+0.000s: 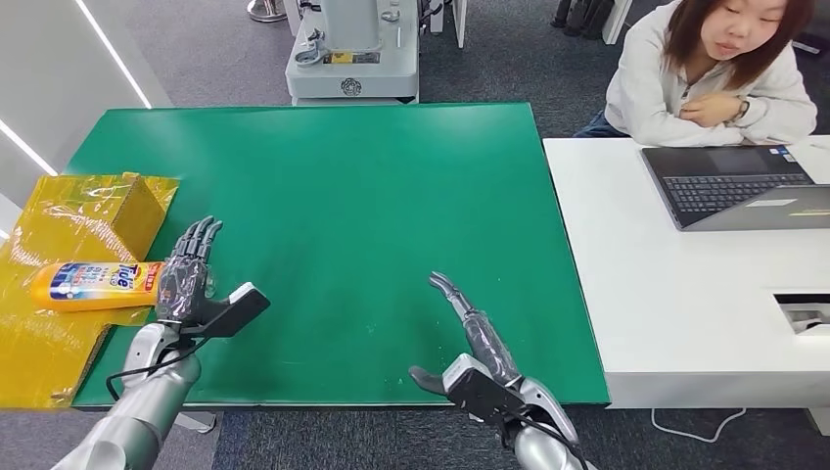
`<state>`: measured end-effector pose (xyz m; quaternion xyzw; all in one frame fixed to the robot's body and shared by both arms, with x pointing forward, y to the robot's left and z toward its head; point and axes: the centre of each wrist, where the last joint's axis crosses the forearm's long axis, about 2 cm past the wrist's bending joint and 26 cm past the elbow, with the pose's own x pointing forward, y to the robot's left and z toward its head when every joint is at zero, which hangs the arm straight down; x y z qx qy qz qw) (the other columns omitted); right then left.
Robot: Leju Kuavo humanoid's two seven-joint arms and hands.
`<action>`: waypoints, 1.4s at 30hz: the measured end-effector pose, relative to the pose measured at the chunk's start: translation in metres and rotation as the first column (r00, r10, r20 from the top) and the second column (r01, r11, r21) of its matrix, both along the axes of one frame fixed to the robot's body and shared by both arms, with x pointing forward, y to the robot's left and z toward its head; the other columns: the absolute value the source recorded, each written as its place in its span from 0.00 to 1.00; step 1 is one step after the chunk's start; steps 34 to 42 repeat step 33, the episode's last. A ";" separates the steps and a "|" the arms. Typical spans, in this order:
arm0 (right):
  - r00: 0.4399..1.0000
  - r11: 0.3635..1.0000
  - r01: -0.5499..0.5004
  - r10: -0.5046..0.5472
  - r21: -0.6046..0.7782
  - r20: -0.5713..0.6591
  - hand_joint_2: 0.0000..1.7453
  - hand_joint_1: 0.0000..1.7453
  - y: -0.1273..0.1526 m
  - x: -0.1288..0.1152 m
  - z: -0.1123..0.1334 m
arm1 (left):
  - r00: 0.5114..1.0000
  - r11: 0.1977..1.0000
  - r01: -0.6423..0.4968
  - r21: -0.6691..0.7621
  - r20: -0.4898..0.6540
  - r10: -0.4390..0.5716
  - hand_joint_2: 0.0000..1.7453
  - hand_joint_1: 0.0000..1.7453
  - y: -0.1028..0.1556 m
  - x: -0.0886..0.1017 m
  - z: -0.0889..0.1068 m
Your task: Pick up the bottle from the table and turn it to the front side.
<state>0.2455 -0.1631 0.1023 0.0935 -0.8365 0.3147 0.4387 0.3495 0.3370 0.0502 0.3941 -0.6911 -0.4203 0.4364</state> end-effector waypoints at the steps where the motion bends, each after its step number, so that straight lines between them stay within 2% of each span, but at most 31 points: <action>1: 1.000 1.000 0.004 -0.004 0.007 -0.004 1.00 0.00 0.000 -0.001 -0.001 | 0.999 0.999 0.034 -0.006 0.041 -0.034 1.00 0.00 -0.011 -0.001 0.001; 3: 1.000 0.999 0.017 -0.017 0.029 -0.012 1.00 0.00 -0.001 -0.003 -0.003 | 0.983 0.993 0.112 0.047 0.143 -0.117 1.00 0.00 -0.035 -0.005 0.011; 5: 0.999 0.998 0.033 -0.032 0.048 -0.021 1.00 0.00 -0.002 -0.005 -0.006 | 0.950 0.985 0.137 0.105 0.267 -0.161 1.00 0.00 -0.055 -0.010 0.032; 9: 0.998 0.997 0.049 -0.047 0.057 -0.035 1.00 0.00 -0.004 -0.011 -0.011 | 0.895 0.992 0.102 0.078 0.428 -0.125 1.00 0.00 -0.075 -0.019 0.064; 12: 0.998 0.996 0.055 -0.052 0.064 -0.038 1.00 0.00 -0.005 -0.013 -0.013 | 0.868 0.996 0.081 0.049 0.487 -0.095 1.00 0.00 -0.080 -0.026 0.079; 14: 0.996 0.991 0.087 -0.084 0.102 -0.034 1.00 0.00 -0.007 -0.017 -0.013 | 0.887 0.992 0.117 -0.053 0.456 -0.080 1.00 0.00 -0.085 -0.030 0.081; 16: 0.991 0.978 0.137 -0.134 0.154 -0.029 1.00 0.00 -0.010 -0.026 -0.012 | 0.927 0.930 0.201 -0.308 0.368 -0.078 1.00 0.00 -0.103 -0.038 0.079; 19: 0.984 0.965 0.178 -0.176 0.194 -0.025 1.00 0.00 -0.016 -0.036 -0.009 | 0.953 0.713 0.270 -0.647 0.287 -0.100 1.00 0.00 -0.145 -0.053 0.078; 21: 0.977 0.950 0.210 -0.212 0.231 -0.018 1.00 0.00 -0.019 -0.042 -0.006 | 0.960 0.575 0.282 -0.768 0.227 -0.167 1.00 0.00 -0.163 -0.060 0.079; 23: 0.964 0.926 0.259 -0.267 0.276 -0.011 1.00 0.00 -0.024 -0.047 -0.004 | 0.947 0.418 0.274 -0.866 0.167 -0.274 1.00 0.00 -0.175 -0.068 0.074; 25: 0.945 0.897 0.312 -0.326 0.314 -0.008 1.00 0.00 -0.031 -0.055 0.001 | 0.928 0.314 0.254 -0.915 0.139 -0.347 1.00 0.00 -0.183 -0.077 0.068; 28: 0.924 0.860 0.360 -0.383 0.363 -0.009 1.00 0.00 -0.042 -0.067 0.012 | 0.917 0.285 0.227 -0.931 0.106 -0.384 1.00 0.00 -0.187 -0.087 0.057; 32: 0.917 0.843 0.363 -0.398 0.397 0.005 1.00 0.00 -0.049 -0.075 0.024 | 0.914 0.276 0.200 -0.940 0.077 -0.399 1.00 0.00 -0.182 -0.095 0.048; 42: 0.917 0.842 0.363 -0.399 0.400 0.009 1.00 0.00 -0.050 -0.075 0.026 | 0.913 0.278 0.199 -0.940 0.075 -0.400 1.00 0.00 -0.181 -0.096 0.048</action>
